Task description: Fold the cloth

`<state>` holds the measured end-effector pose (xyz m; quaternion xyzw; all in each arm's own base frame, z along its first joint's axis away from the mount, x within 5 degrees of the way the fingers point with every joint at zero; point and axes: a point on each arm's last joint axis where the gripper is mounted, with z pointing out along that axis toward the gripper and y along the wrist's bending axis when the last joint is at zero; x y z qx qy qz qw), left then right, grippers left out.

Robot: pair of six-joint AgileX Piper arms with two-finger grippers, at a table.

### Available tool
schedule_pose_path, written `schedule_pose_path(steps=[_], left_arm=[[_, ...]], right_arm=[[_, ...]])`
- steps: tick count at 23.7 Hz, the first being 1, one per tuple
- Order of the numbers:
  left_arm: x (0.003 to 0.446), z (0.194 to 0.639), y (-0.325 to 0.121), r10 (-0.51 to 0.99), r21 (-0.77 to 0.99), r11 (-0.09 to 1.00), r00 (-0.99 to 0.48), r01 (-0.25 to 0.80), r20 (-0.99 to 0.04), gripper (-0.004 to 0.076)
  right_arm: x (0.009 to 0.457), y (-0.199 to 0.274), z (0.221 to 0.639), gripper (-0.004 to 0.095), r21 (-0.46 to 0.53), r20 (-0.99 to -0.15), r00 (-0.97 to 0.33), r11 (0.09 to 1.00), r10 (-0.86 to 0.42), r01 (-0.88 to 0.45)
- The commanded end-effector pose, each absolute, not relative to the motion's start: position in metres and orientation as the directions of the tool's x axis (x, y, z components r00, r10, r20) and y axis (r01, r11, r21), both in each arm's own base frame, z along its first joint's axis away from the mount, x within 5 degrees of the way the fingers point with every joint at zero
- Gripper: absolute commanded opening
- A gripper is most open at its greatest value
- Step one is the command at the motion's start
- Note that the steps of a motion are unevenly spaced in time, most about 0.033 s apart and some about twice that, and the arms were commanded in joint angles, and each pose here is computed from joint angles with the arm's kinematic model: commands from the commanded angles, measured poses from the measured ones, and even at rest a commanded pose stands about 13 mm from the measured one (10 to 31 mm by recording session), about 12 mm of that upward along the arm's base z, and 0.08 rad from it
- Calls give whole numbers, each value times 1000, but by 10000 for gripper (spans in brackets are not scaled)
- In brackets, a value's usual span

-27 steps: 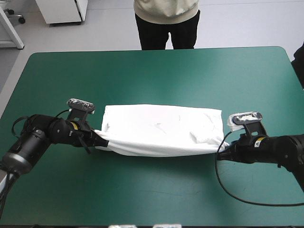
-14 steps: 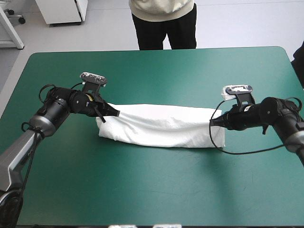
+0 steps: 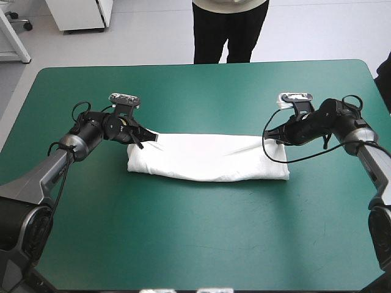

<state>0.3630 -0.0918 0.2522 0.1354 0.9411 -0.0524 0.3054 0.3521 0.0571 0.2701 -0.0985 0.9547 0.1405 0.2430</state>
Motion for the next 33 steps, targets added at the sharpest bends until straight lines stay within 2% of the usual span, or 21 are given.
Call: schedule_pose_path(steps=[1,3,5,7,8,11,14,19,20,21,22,23,26,29,31,33], left_arm=[[367,284,-93,174,-26,962,-684,272,-708,-9],[368,282,-93,177,-23,962,-684,272,-708,-5],[368,282,-93,176,-25,962,-687,272,-705,53],[369,283,-93,176,-25,962,-686,272,-706,160],[369,287,-93,184,-19,961,-689,276,-701,267],[369,301,-93,192,-18,959,-695,282,-693,440],[367,326,-93,211,-1,955,-680,297,-702,493],[348,361,-101,255,-37,919,-661,394,-706,488],[339,364,-113,258,-118,877,-663,466,-703,437],[335,364,-120,277,-155,842,-660,517,-698,358],[328,362,-134,292,-218,782,-652,584,-700,128],[327,360,-141,279,-248,757,-642,604,-714,-15],[332,336,-165,205,-426,669,-703,609,-681,3],[340,317,-174,213,-486,629,-736,607,-643,2],[349,298,-181,219,-489,640,-750,593,-624,-9],[357,280,-186,220,-495,655,-770,572,-599,-9]], right_arm=[[357,50,297,94,212,-582,-809,946,-81,-247],[358,46,299,198,208,-590,-804,949,-72,-237],[359,42,299,313,212,-586,-808,951,-62,-227],[358,37,302,423,223,-572,-819,951,-48,-212],[355,34,307,454,229,-567,-822,950,-44,-210],[342,27,326,446,216,-589,-807,952,-50,-216],[321,23,351,443,184,-624,-778,954,-71,-235],[274,19,397,413,127,-697,-711,960,-93,-250],[254,18,413,361,102,-729,-678,964,-95,-246],[245,17,420,303,91,-743,-663,968,-92,-236],[231,15,430,130,51,-768,-633,974,-104,-222],[224,13,435,15,30,-778,-618,977,-111,-213],[205,7,444,-18,-5,-786,-612,991,-88,-136],[205,6,438,-18,-8,-772,-630,992,-88,-129],[211,4,418,-17,18,-763,-644,994,-56,-107],[220,2,390,-18,85,-753,-657,994,17,-72]])
